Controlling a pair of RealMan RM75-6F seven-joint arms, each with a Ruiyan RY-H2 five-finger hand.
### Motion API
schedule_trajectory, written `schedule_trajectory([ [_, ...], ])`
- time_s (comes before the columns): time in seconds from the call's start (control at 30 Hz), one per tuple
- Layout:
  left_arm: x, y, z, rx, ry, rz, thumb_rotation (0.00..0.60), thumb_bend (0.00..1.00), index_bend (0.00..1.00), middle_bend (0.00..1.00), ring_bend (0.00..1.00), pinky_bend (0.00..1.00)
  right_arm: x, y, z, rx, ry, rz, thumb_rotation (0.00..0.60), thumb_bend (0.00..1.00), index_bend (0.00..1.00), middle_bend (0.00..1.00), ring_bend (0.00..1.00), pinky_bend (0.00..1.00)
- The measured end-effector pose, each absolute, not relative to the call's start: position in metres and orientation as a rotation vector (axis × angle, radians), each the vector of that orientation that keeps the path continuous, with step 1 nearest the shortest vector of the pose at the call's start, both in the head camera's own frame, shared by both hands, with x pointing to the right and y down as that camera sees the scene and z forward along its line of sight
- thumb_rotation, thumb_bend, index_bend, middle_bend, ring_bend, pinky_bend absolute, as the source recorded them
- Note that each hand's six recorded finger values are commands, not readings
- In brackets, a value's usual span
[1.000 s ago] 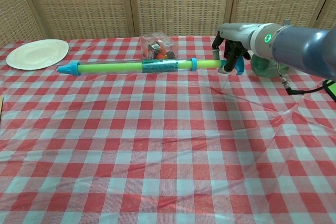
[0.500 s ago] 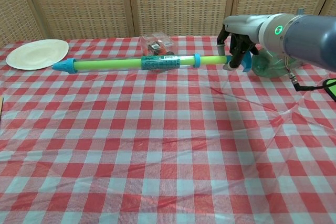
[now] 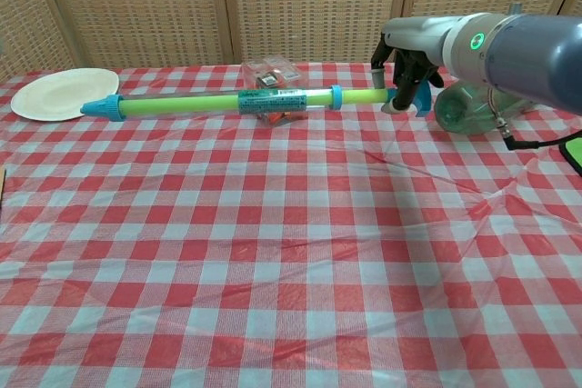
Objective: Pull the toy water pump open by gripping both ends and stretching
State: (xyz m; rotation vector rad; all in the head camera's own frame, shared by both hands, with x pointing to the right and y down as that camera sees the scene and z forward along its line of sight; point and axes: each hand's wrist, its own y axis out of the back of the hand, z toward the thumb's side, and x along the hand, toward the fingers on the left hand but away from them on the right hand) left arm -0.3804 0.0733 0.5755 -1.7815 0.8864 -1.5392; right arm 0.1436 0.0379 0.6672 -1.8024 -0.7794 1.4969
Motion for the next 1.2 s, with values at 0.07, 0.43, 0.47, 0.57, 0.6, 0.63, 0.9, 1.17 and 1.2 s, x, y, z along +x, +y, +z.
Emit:
schedule_trajectory([
  [0.07, -0.374, 0.066, 0.577, -1.804, 0.879, -1.549, 0.6, 0.18, 0.45, 0.94, 0.83, 0.7, 0.141, 0.038, 0.668, -1.81, -0.78, 1.494, 0.6, 0.51, 0.81, 1.0, 1.0, 0.78],
  [0.43, -0.335, 0.035, 0.579, -1.807, 0.831, -1.611, 0.6, 0.17, 0.38, 0.94, 0.83, 0.7, 0.135, 0.038, 0.673, -1.817, -0.79, 1.492, 0.6, 0.51, 0.81, 1.0, 1.0, 0.78],
  [0.47, -0.332, 0.034, 0.579, -1.801, 0.829, -1.616, 0.6, 0.17, 0.38, 0.94, 0.83, 0.7, 0.134, 0.038, 0.673, -1.817, -0.791, 1.492, 0.6, 0.51, 0.81, 1.0, 1.0, 0.78],
  [0.57, -0.324, 0.033, 0.58, -1.806, 0.83, -1.626, 0.6, 0.17, 0.38, 0.94, 0.83, 0.7, 0.133, 0.038, 0.674, -1.819, -0.791, 1.49, 0.6, 0.51, 0.81, 1.0, 1.0, 0.78],
  [0.6, -0.322, 0.033, 0.58, -1.809, 0.829, -1.628, 0.6, 0.17, 0.38, 0.94, 0.83, 0.7, 0.133, 0.038, 0.674, -1.819, -0.791, 1.491, 0.6, 0.51, 0.81, 1.0, 1.0, 0.78],
  [0.63, -0.319, 0.033, 0.58, -1.813, 0.825, -1.63, 0.6, 0.17, 0.38, 0.94, 0.83, 0.7, 0.133, 0.038, 0.674, -1.82, -0.791, 1.491, 0.6, 0.51, 0.81, 1.0, 1.0, 0.78],
  [0.9, -0.301, 0.037, 0.584, -1.831, 0.778, -1.659, 0.6, 0.16, 0.39, 0.94, 0.83, 0.7, 0.131, 0.039, 0.678, -1.828, -0.792, 1.496, 0.6, 0.51, 0.81, 1.0, 1.0, 0.78],
  [1.17, -0.289, 0.047, 0.593, -1.864, 0.753, -1.676, 0.6, 0.17, 0.39, 0.94, 0.83, 0.7, 0.13, 0.04, 0.679, -1.83, -0.8, 1.493, 0.6, 0.51, 0.81, 1.0, 1.0, 0.78],
  [1.2, -0.288, 0.048, 0.594, -1.864, 0.752, -1.677, 0.6, 0.17, 0.39, 0.94, 0.83, 0.7, 0.13, 0.04, 0.679, -1.829, -0.8, 1.493, 0.6, 0.51, 0.81, 1.0, 1.0, 0.78],
])
